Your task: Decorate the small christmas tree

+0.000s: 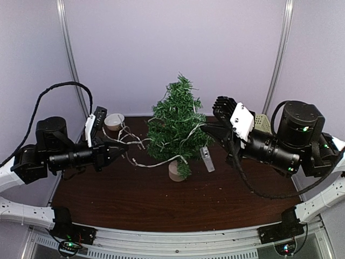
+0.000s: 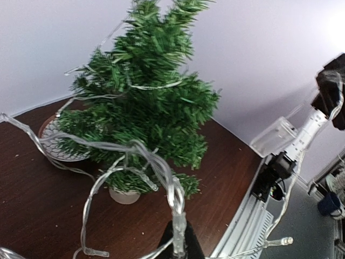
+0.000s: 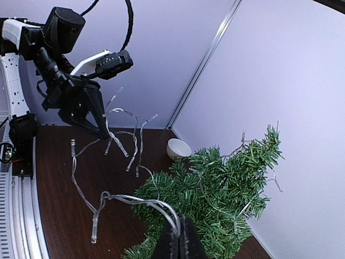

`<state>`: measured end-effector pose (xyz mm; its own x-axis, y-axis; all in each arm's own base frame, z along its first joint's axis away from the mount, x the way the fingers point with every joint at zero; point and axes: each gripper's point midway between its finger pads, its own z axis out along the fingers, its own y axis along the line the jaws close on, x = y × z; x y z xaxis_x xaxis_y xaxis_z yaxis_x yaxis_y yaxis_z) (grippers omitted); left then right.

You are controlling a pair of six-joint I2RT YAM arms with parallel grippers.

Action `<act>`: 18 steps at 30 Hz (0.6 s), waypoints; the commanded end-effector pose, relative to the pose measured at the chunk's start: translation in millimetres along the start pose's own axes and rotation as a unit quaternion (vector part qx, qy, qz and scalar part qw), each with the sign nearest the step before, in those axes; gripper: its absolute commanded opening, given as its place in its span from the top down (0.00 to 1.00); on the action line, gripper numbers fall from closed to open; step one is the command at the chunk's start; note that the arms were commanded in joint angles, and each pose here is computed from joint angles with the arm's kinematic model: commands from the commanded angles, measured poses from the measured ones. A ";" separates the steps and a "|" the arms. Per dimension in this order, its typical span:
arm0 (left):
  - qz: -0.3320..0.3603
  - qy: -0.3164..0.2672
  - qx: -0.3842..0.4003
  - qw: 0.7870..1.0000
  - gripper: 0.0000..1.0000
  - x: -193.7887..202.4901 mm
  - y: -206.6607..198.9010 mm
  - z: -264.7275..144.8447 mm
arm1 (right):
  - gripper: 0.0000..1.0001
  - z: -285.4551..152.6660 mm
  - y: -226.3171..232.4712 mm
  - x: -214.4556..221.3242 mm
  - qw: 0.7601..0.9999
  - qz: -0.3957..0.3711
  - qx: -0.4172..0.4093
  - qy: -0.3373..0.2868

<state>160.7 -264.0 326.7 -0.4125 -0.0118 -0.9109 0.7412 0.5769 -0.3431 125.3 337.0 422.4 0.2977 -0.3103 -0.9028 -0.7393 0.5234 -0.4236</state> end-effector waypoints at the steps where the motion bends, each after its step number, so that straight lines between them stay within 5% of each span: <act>1: 0.044 -0.005 0.119 0.992 1.00 -2.9 -41.8 -13.7 | 1.00 -8.8 -15.2 -15.8 0.999 0.011 0.022 -0.022; 12: 0.093 -0.078 0.287 0.950 1.00 -38.4 -103.7 -64.0 | 1.00 -8.8 -17.1 -16.3 0.999 0.008 0.028 -0.023; 18: 0.071 -0.094 0.129 0.985 1.00 -53.7 -53.7 -53.7 | 1.00 -7.9 -16.7 -16.2 0.999 0.008 0.028 -0.022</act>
<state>85.8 -268.8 388.5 -0.2575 -0.0473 -0.9651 0.9501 0.1695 -0.2618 128.0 334.6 428.0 0.3113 -0.3070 -0.8993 -0.7203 0.5410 -0.4340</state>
